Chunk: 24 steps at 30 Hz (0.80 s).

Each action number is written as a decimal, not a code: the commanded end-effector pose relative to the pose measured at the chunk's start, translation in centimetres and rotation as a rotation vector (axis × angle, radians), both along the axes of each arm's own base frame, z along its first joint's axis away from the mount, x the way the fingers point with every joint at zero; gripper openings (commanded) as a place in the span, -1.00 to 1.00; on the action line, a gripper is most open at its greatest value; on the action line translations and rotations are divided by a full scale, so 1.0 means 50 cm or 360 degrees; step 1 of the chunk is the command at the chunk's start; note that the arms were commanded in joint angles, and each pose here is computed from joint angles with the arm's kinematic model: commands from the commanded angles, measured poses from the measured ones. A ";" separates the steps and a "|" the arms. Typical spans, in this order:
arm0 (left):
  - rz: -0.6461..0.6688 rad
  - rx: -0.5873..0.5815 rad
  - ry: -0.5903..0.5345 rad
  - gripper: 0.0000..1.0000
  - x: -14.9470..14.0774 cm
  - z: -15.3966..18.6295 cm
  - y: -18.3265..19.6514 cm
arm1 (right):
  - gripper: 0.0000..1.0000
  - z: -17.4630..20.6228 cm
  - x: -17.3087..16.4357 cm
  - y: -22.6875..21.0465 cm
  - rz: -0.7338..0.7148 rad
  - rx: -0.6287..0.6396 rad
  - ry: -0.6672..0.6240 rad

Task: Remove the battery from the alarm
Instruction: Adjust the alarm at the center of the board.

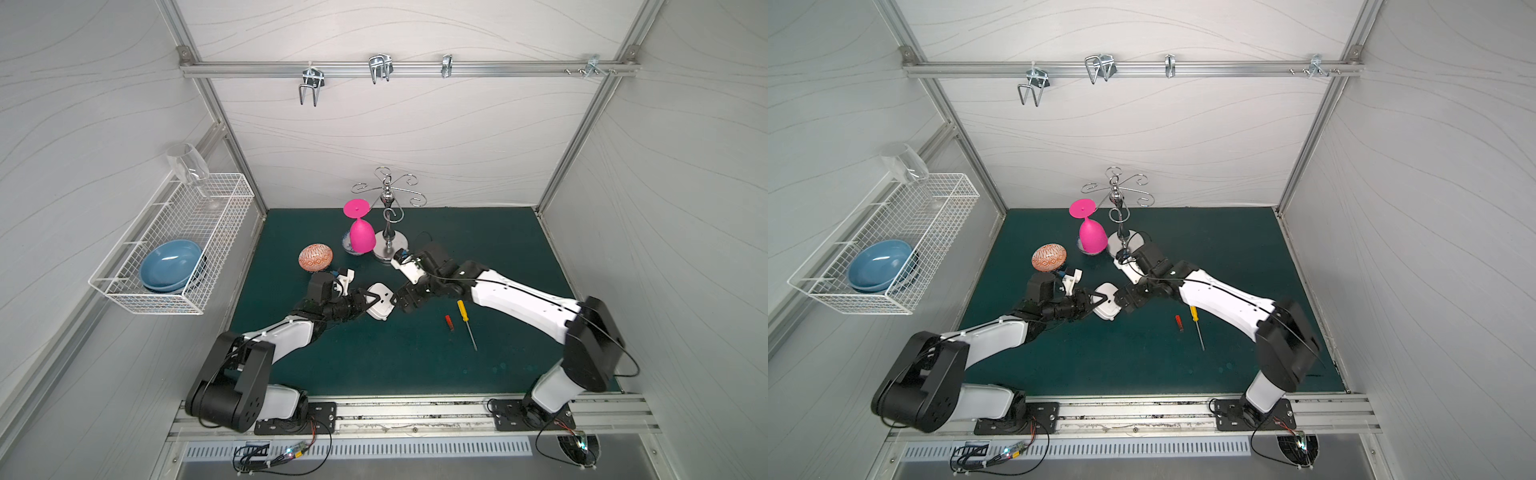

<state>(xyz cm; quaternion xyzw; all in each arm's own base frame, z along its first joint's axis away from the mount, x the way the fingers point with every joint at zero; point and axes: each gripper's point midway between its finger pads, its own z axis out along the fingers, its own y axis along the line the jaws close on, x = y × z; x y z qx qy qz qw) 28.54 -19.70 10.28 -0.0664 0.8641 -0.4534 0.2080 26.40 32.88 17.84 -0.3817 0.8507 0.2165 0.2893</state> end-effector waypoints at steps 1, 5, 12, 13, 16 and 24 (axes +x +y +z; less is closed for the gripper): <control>-0.0101 0.0758 -0.0264 -0.44 -0.011 0.011 0.027 | 0.99 0.030 0.014 -0.152 -0.0367 -0.0179 -0.0100; -0.0193 0.1563 -0.0472 -0.59 -0.011 0.022 0.048 | 0.98 0.057 0.018 -0.346 -0.0864 -0.0324 -0.0161; -0.0373 0.2484 -0.0863 -0.69 0.018 0.046 -0.014 | 0.98 0.075 -0.022 -0.509 -0.1233 -0.0298 -0.0195; -0.0392 0.2557 -0.0914 -0.65 0.024 0.046 -0.029 | 0.98 0.075 -0.025 -0.517 -0.1252 -0.0298 -0.0193; -0.0470 0.2716 -0.1030 -0.63 0.035 0.024 -0.079 | 0.98 0.074 -0.033 -0.527 -0.1273 -0.0301 -0.0183; -0.0613 0.2834 -0.1080 -0.57 0.025 -0.083 -0.158 | 0.98 0.058 -0.037 -0.534 -0.1292 -0.0290 -0.0137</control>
